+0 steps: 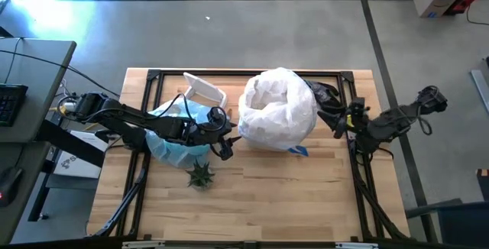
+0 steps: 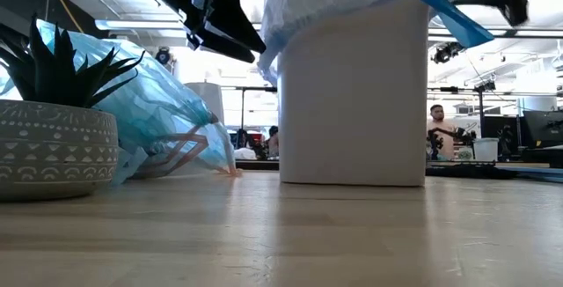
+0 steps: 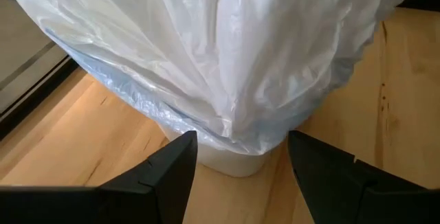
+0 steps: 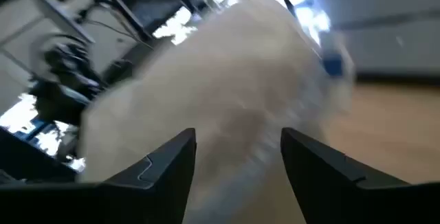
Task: Place trash/remove bag and relplace
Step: Insert the new trash bag into the trash bin
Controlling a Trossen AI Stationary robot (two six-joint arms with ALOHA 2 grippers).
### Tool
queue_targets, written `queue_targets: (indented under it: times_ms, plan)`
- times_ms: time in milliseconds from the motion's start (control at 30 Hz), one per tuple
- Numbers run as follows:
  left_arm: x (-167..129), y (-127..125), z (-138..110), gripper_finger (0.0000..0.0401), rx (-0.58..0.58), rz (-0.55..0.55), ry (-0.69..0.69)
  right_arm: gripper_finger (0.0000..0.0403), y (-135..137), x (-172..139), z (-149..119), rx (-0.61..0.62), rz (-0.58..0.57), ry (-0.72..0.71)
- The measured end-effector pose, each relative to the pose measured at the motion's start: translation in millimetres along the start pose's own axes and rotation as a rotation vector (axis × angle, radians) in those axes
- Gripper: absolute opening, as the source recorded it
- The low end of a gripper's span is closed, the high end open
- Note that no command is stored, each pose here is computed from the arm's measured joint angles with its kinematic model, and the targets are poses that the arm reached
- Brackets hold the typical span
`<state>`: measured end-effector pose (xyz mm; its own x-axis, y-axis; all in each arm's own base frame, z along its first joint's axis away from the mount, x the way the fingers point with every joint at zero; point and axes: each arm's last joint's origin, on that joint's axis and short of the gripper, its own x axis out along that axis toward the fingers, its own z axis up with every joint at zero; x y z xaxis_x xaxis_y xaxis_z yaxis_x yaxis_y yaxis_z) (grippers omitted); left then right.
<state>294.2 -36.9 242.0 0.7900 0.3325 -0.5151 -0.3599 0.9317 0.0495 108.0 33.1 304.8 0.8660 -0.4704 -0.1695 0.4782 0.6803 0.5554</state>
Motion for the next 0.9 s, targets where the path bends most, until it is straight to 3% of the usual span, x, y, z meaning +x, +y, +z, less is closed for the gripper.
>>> queue_targets:
  times_ms: [200, 667, 800, 900]
  plan:
    - [0, 0, 0, 0.0213, 0.001, -0.009, 0.002, 0.0202, -10, -3, -22, 0.085, -0.097, 0.095]
    - [0, 0, 0, 0.0213, -0.001, -0.021, 0.006, 0.0195, 5, 4, -39, 0.032, -0.123, 0.045]
    - [0, 0, 0, 0.0213, -0.002, -0.021, 0.006, 0.0161, 11, 7, -42, 0.009, -0.114, 0.034]
    - [0, 0, 0, 0.0213, -0.002, -0.021, 0.006, 0.0106, 17, 10, -44, -0.024, -0.102, 0.027]
